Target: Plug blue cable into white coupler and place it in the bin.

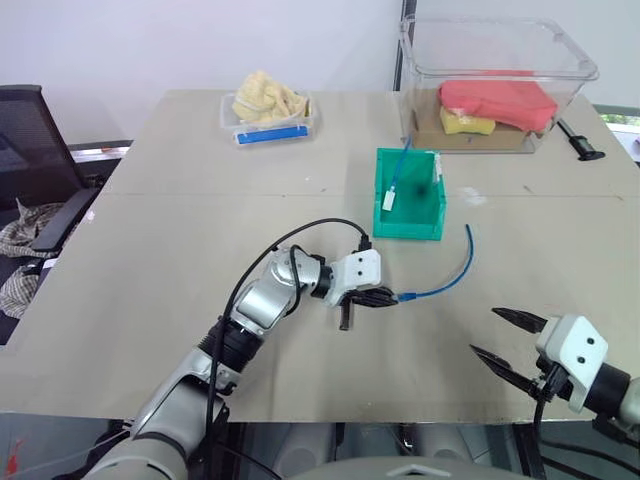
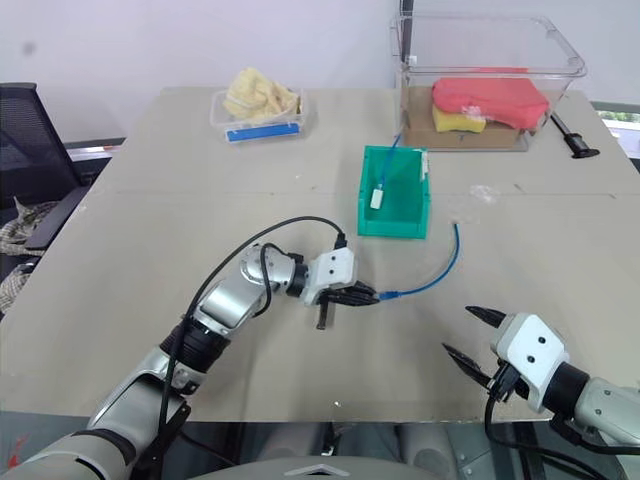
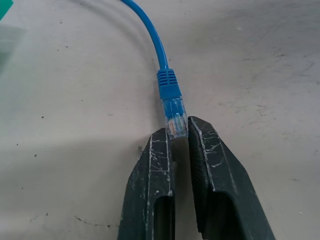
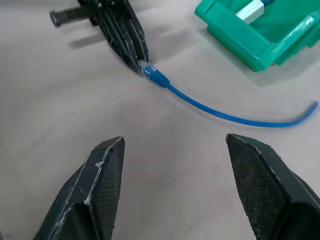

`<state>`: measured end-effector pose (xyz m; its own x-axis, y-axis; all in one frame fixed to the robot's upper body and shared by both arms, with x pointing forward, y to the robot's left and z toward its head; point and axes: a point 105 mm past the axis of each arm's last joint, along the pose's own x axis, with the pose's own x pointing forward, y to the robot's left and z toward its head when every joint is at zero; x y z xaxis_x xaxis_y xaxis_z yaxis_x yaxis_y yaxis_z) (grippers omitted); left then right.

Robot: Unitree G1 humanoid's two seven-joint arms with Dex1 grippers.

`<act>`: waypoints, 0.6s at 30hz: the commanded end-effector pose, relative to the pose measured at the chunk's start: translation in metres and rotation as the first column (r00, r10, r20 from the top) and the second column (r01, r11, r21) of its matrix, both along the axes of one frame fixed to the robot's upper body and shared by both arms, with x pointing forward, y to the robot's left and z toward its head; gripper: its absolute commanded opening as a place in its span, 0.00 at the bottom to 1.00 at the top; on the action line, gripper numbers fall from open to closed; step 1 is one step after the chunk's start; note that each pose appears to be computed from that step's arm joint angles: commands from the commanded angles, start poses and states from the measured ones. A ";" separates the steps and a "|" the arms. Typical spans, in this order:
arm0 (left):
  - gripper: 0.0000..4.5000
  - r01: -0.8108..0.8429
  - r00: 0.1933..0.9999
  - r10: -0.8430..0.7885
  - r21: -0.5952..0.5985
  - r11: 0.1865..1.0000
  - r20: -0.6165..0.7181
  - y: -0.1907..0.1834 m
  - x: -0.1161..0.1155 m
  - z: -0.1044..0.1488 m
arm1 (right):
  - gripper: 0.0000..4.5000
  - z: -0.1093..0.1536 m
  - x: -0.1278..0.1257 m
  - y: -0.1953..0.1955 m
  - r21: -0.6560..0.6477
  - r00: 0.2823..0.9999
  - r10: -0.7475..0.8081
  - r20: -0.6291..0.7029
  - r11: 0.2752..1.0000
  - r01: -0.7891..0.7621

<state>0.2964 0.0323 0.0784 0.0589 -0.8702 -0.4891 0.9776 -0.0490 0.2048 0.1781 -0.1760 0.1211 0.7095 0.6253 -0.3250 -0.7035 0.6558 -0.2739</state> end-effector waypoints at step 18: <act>0.00 -0.094 0.874 -0.162 -0.486 0.869 -0.458 0.010 -0.033 0.106 | 1.00 0.051 0.025 0.067 0.717 0.996 0.034 -0.081 0.697 0.034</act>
<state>0.2697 0.0424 0.1665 -0.0686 -0.9976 -0.0093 0.9566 -0.0631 -0.2844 0.2088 -0.1210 0.1574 0.7465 0.6572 0.1043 -0.6513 0.6895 0.3168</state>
